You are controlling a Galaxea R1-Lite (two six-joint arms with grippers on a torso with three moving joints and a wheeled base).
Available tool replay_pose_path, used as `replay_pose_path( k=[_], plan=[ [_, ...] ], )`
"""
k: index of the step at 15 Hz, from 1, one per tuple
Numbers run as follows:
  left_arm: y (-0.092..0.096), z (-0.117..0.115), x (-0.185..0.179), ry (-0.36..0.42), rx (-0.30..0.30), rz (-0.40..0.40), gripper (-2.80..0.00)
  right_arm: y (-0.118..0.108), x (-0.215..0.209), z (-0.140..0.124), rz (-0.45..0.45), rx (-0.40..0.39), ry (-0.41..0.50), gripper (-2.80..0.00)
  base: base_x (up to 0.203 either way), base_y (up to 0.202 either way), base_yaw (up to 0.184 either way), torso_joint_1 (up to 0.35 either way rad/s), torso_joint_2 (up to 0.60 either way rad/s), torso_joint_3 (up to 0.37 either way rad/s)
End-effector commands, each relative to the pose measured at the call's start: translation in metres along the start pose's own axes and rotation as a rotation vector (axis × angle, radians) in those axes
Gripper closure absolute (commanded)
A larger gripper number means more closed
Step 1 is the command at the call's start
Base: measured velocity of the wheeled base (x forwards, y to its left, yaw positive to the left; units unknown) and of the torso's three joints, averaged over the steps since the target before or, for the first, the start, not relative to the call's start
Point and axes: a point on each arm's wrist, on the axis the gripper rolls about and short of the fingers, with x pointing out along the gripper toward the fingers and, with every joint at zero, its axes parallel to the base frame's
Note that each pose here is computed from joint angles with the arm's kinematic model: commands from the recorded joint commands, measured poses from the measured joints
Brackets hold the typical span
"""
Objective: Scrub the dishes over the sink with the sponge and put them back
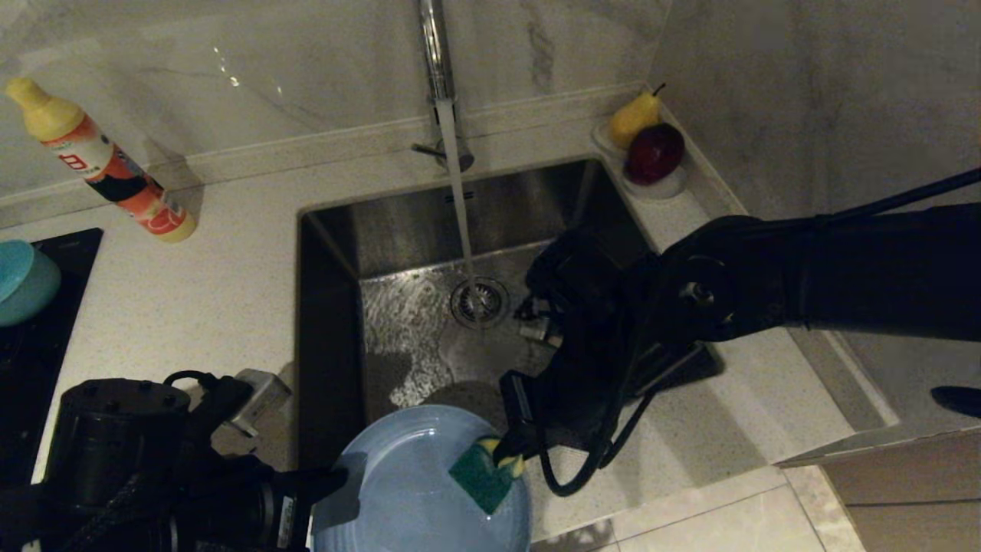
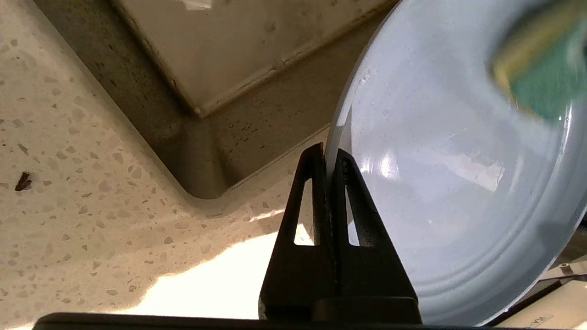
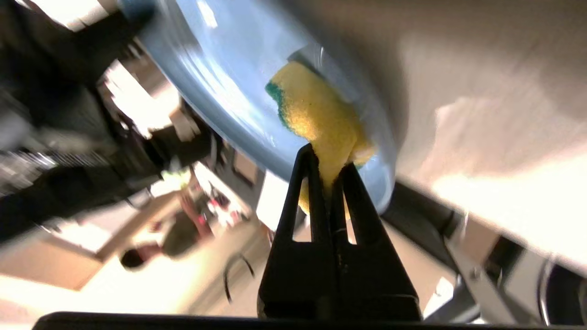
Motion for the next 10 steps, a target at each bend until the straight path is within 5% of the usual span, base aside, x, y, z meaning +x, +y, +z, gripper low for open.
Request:
replay_pose_path(
  k=[1, 10],
  plan=[
    [0.000, 0.001, 0.000, -0.005, -0.003, 0.000, 0.00, 0.005, 0.007, -0.019, -0.010, -0.014, 0.060, 0.00, 0.000, 0.000, 0.000, 0.000, 0.00, 0.000],
    [0.001, 0.000, 0.006, -0.002, -0.005, 0.000, 0.00, 0.040, 0.059, -0.037, 0.022, -0.116, 0.133, 0.00, 0.000, 0.000, 0.000, 0.000, 0.00, 0.000]
  ],
)
